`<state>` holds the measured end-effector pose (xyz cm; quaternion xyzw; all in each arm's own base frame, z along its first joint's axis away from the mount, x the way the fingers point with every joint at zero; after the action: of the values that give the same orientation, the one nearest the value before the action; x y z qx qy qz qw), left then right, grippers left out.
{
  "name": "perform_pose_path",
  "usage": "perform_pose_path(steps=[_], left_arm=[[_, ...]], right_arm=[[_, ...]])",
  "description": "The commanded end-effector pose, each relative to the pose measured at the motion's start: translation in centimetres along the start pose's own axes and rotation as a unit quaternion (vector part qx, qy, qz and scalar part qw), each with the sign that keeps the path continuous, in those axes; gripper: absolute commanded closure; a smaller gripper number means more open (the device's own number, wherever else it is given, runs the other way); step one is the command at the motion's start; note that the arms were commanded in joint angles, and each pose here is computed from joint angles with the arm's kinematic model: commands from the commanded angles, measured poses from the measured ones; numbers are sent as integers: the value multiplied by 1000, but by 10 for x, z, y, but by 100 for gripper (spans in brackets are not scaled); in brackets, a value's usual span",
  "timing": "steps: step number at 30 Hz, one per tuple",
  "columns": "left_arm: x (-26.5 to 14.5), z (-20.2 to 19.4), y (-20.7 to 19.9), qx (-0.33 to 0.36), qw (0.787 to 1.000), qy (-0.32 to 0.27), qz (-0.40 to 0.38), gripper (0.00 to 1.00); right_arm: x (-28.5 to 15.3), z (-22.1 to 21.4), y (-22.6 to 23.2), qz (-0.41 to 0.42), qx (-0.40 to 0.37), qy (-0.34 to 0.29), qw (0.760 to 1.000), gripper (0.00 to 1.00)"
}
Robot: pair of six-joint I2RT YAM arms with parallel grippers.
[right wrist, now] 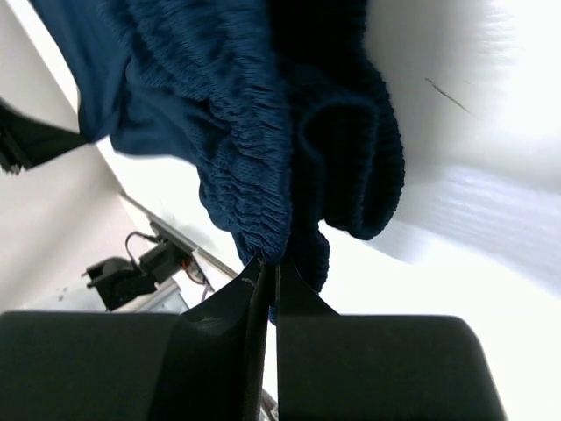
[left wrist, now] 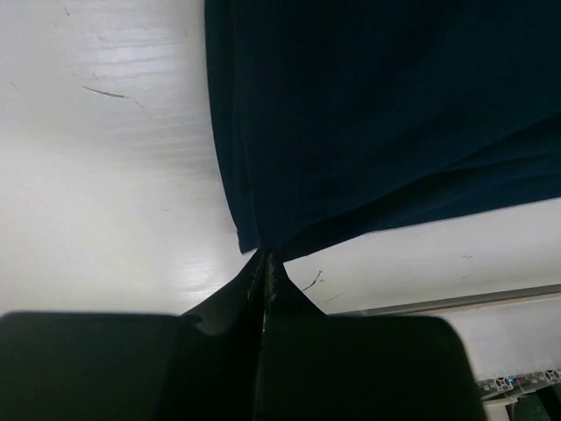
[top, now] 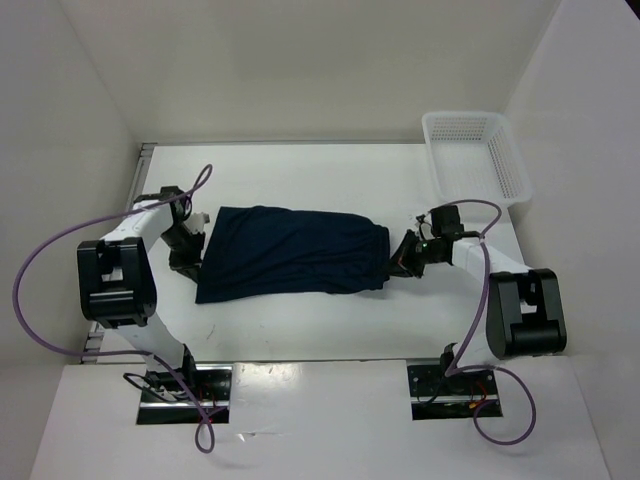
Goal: Fold and stack the shorts
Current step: Fold the shorts
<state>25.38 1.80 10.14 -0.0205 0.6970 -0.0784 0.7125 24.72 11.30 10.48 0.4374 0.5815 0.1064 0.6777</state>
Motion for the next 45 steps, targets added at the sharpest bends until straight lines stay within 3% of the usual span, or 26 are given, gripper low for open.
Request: perform_pose_path(steps=[1,9,12,14,18,19,20,21,22,23,25,28,33,38,39,45], left_arm=[[-1,7,6,1,1000,-18,16,100],[-50,47,22,-1,994,-90,62,100],[-79,71,22,6,987,-145,68,100],[-95,91,19,14,981,-186,57,100],[-154,156,15,47,938,-340,53,100],[-174,177,15,59,921,-381,53,100],[-190,193,16,65,905,-415,61,100],[-200,204,18,69,896,-434,66,100],[-197,218,20,72,893,-440,62,100],[-217,230,18,82,876,-472,64,100],[-207,244,20,87,878,-468,51,100],[-191,248,14,98,887,-451,15,99],[-149,228,4,102,910,-400,-46,98],[-144,172,-14,98,923,-364,-77,98],[-142,151,-19,94,928,-352,-80,98],[-118,85,-31,53,964,-233,-114,98]], right_arm=[[-7,0,4,-7,-3,-35,999,94],[-16,27,31,-8,-29,-67,997,94],[-19,37,46,10,-47,-72,996,94],[-22,58,75,45,-73,-82,993,100],[-30,124,143,92,-128,-150,976,100],[-48,149,180,112,-164,-198,960,100],[-33,170,180,104,-162,-198,961,100],[-49,187,213,128,-201,-227,944,100],[-47,199,219,127,-208,-239,940,100],[-29,216,213,119,-202,-239,942,100],[-26,232,221,120,-218,-251,935,100],[2,242,204,112,-210,-222,946,100],[22,240,189,103,-219,-204,949,100],[27,219,166,72,-238,-175,953,100],[36,210,144,45,-225,-165,959,100],[11,184,105,22,-208,-194,958,100]])
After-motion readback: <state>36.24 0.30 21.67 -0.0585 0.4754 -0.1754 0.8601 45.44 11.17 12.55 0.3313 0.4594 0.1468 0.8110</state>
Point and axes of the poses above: each gripper's point midway between its finger pads, its own x axis out along the fingers, its own y axis along the line the jaws close on, z = x × y, the point moved 5 cm from there along -x, back along the fingers, and after that the axes turned 8 degrees about x, right-handed, at the moved point
